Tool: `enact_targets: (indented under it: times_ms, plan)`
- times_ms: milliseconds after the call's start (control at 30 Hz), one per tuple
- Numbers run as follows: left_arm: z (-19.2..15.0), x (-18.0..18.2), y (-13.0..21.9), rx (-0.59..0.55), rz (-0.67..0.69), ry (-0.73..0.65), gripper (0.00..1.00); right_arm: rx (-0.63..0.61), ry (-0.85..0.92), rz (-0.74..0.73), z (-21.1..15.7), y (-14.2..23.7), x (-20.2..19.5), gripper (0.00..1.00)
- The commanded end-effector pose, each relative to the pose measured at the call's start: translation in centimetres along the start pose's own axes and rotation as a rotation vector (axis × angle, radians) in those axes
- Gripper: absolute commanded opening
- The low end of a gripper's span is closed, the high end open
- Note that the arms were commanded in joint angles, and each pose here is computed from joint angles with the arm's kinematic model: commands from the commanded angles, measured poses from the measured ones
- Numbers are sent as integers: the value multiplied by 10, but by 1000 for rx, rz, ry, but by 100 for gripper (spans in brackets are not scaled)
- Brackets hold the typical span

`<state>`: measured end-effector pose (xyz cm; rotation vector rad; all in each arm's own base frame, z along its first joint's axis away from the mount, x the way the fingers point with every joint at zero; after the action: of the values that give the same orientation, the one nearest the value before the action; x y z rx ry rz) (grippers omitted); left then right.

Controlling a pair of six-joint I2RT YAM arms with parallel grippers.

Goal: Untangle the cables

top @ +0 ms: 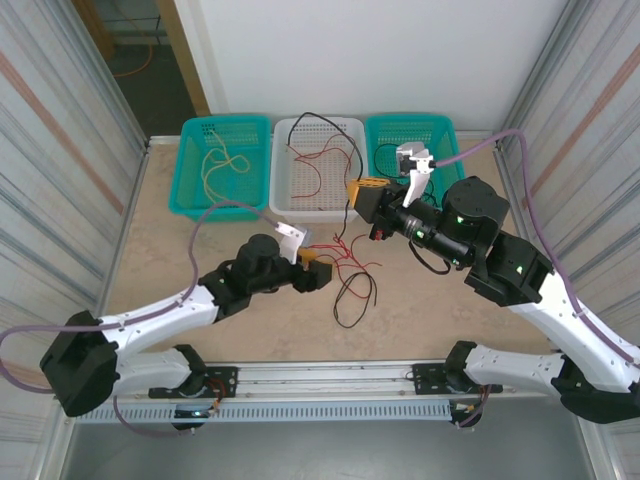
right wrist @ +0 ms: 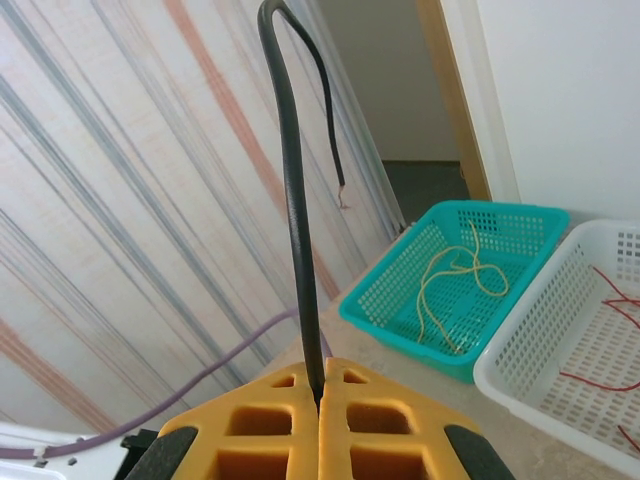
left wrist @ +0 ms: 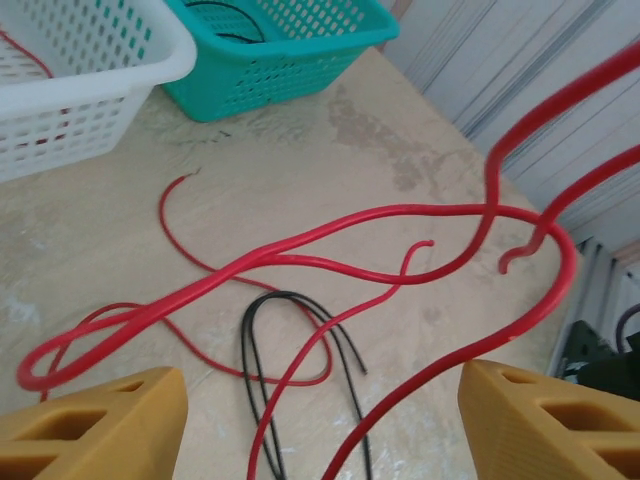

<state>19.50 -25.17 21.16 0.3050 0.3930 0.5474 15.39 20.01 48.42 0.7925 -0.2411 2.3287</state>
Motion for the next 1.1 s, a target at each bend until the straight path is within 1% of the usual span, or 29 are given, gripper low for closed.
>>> enact_targets:
  times_ms: [0, 167, 233, 333, 367, 433, 467, 500, 533, 567, 600, 733, 833, 900, 933, 1067]
  plan:
    - [-2, -7, -10, -15, -89, 26, 66, -80, -19, 49, 21, 10, 13, 0]
    - [3, -14, -26, 13, -162, 28, 65, -89, -25, 44, 25, 11, 14, 0]
    - [4, -16, -30, 12, -167, 20, 65, -93, -30, 46, 26, 12, 15, 0]
    - [7, -17, -32, 1, -176, 14, 59, -102, -34, 43, 27, 14, 15, 0]
    - [8, -18, -32, 0, -184, 12, 52, -105, -35, 39, 28, 14, 14, 0]
    - [9, -18, -35, 9, -179, 7, 19, -114, -37, 27, 29, 14, 13, 0]
    - [9, -15, -36, 28, -153, 16, 5, -121, -37, 15, 30, 14, 11, 0]
    - [7, -13, -38, 49, -137, 24, 0, -128, -37, 2, 31, 15, 9, 0]
    - [5, -13, -38, 64, -132, 27, 0, -132, -37, -8, 31, 14, 7, 0]
    - [3, -13, -39, 81, -130, 28, 0, -167, -39, -4, 39, 27, 8, 0]
    - [1, -14, -38, 91, -130, 27, 0, -178, -38, -16, 42, 28, 5, 0]
    - [-8, -13, -31, 141, -67, 12, 0, -240, -35, -95, 63, 38, -7, 0]
    - [-17, -11, -22, 157, -48, 25, 0, -307, -41, -158, 81, 47, -22, 0]
    - [-21, -11, -15, 153, -43, 37, 0, -331, -50, -222, 93, 46, -39, 0]
    - [-23, -10, -12, 153, -40, 43, 0, -326, -67, -268, 99, 40, -51, 0]
    - [-26, -10, 5, 144, -9, 46, 0, -310, -203, -408, 120, 22, -115, 0]
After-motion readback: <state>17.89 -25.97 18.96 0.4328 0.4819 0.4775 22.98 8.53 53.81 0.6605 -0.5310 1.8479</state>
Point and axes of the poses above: each hand's point on the last joint's axis, 136 mm out from that joint toward the fingers, its own y axis back along the fingers, its own x axis along the line the jaws close on, z = x × y, the point moved 7 cm from there along y, back along the fingers, and after that the axes turned 12 degrees about -y, right-handed, at the moved point
